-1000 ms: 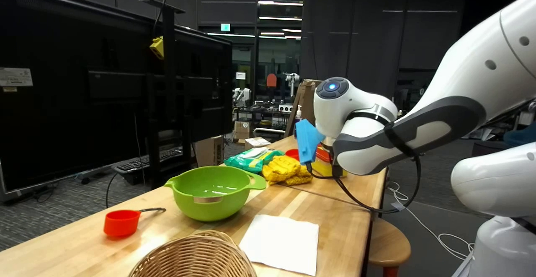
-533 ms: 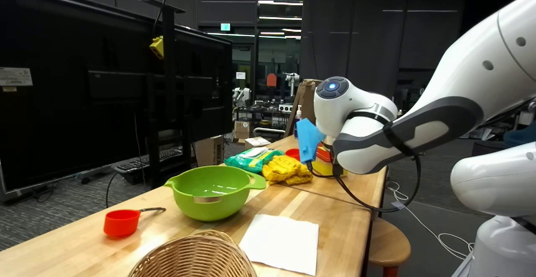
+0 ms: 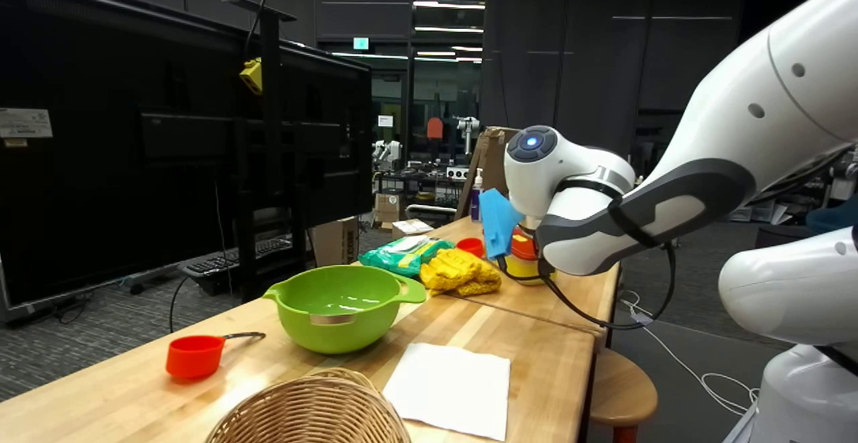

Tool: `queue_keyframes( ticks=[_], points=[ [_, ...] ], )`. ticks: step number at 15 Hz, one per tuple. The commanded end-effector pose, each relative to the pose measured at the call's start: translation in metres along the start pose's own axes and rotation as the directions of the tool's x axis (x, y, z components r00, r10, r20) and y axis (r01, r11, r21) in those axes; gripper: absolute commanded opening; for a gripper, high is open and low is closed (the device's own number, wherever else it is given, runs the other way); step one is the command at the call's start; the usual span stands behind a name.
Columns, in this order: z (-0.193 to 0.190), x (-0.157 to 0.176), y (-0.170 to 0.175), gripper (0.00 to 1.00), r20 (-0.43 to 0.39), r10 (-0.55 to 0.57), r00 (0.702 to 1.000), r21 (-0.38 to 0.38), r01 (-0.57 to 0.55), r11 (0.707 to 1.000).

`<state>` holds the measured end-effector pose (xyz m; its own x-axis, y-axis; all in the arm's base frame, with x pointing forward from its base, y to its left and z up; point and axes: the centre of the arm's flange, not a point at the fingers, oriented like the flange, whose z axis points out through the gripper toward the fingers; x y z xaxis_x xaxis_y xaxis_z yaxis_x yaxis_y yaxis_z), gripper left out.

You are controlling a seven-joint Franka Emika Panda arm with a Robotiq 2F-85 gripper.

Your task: Remove the orange lid from the yellow bowl and put it on the table

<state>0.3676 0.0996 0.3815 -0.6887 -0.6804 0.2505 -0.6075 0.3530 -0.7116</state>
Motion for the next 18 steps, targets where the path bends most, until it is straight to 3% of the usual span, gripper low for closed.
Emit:
queue_keyframes(
  ticks=[1, 8, 18],
  points=[
    [0.018, 0.047, 0.015, 1.00, -0.013, -0.029, 0.999, 0.035, 0.029, 0.999],
    [0.017, 0.052, 0.001, 1.00, -0.040, -0.057, 0.998, 0.066, 0.059, 0.996],
    [0.016, 0.031, 0.007, 1.00, 0.083, -0.051, 0.995, 0.052, 0.046, 0.998]
  ],
)
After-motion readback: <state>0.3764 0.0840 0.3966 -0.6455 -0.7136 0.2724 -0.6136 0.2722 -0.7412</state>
